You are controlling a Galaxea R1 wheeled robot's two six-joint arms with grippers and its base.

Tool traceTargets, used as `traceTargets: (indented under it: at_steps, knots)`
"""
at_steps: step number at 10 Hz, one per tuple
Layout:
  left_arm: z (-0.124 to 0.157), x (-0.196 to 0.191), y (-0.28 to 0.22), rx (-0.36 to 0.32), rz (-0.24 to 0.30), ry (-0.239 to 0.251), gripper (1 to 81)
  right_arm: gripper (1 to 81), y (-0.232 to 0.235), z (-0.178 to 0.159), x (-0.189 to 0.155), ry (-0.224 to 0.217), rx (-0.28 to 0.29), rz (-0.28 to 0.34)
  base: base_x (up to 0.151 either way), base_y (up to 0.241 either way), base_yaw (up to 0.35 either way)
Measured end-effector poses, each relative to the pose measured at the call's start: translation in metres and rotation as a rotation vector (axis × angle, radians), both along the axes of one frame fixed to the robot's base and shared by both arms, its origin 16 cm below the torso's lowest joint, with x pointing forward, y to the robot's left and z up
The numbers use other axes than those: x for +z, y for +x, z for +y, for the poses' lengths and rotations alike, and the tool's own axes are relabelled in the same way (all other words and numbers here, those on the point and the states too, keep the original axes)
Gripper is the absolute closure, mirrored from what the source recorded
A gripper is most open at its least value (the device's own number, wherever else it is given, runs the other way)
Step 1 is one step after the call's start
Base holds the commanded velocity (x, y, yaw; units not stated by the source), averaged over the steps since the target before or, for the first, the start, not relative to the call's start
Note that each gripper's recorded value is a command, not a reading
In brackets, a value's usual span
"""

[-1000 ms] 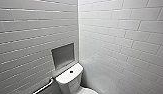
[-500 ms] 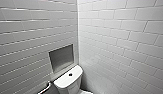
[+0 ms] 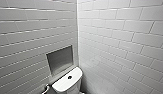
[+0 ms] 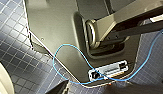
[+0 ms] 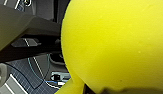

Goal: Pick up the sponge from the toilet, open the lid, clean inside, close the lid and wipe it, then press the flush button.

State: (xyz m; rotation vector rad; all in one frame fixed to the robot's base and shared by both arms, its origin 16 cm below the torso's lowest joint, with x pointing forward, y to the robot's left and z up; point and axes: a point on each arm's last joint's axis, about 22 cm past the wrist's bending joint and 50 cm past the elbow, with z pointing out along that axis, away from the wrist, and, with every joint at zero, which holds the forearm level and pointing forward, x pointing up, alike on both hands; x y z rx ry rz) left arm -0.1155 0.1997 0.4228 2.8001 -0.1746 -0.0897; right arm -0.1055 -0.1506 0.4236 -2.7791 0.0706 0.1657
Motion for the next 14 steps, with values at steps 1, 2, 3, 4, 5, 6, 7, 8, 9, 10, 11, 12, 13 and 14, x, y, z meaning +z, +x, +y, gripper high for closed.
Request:
traceTargets:
  at_steps: [1, 2, 3, 4, 5, 6, 7, 8, 9, 10, 11, 12, 13, 14]
  knots:
    - [-0.001, 0.0, 0.001, 0.0, -0.002, -0.001, 1.0, 81.1, 0.002, 0.001, 0.0, 0.0, -0.009, -0.005, 0.0, 0.0, 0.0]
    - [-0.001, 0.0, 0.004, 0.0, -0.004, -0.001, 1.0, 81.1, 0.005, 0.004, 0.0, 0.004, -0.02, -0.006, 0.0, 0.0, 0.0]
    - [0.0, 0.0, 0.006, 0.0, -0.005, -0.001, 1.0, 81.1, 0.007, 0.006, 0.0, 0.006, -0.021, -0.006, 0.0, 0.0, 0.0]
    - [-0.001, 0.0, 0.004, 0.0, -0.003, -0.001, 1.0, 81.1, 0.006, 0.006, 0.0, 0.006, -0.021, -0.003, 0.0, 0.0, 0.0]
    - [-0.001, 0.0, -0.001, 0.0, 0.002, -0.002, 1.0, 81.1, 0.003, 0.006, 0.001, 0.006, -0.021, 0.002, 0.0, 0.0, 0.0]
    - [-0.002, 0.001, -0.002, 0.001, 0.003, -0.006, 1.0, 81.1, 0.003, 0.005, 0.001, 0.005, -0.021, 0.001, 0.0, 0.0, 0.0]
    - [-0.001, 0.001, -0.001, 0.001, 0.001, -0.007, 1.0, 81.1, 0.004, 0.006, 0.0, 0.005, -0.024, -0.004, 0.0, 0.0, 0.0]
    - [0.0, 0.001, 0.0, 0.01, 0.002, -0.005, 1.0, 81.1, 0.004, 0.006, 0.0, 0.005, -0.024, -0.004, 0.0, 0.0, 0.0]
    - [0.002, 0.0, -0.002, 0.038, 0.014, 0.004, 1.0, 81.1, 0.004, 0.006, 0.001, 0.006, -0.024, -0.004, 0.0, 0.0, 0.0]
    - [0.008, 0.001, -0.006, 0.086, 0.035, 0.016, 1.0, 81.1, 0.004, 0.006, 0.001, 0.006, -0.024, -0.004, 0.0, 0.0, 0.0]
    - [0.015, 0.001, -0.013, 0.115, 0.052, 0.027, 1.0, 81.1, 0.004, 0.005, 0.0, 0.005, -0.023, -0.002, 0.0, 0.0, 0.0]
    - [0.023, 0.001, -0.016, 0.134, 0.061, 0.039, 1.0, 81.1, 0.004, 0.005, 0.0, 0.005, -0.023, -0.002, 0.0, 0.0, 0.0]
    - [0.026, 0.001, -0.016, 0.145, 0.065, 0.049, 1.0, 81.1, 0.004, 0.005, 0.0, 0.005, -0.023, -0.002, 0.0, 0.0, 0.0]
    - [0.024, -0.001, -0.018, 0.165, 0.082, 0.075, 1.0, 81.1, 0.004, 0.005, 0.0, 0.005, -0.023, -0.003, 0.0, 0.0, 0.0]
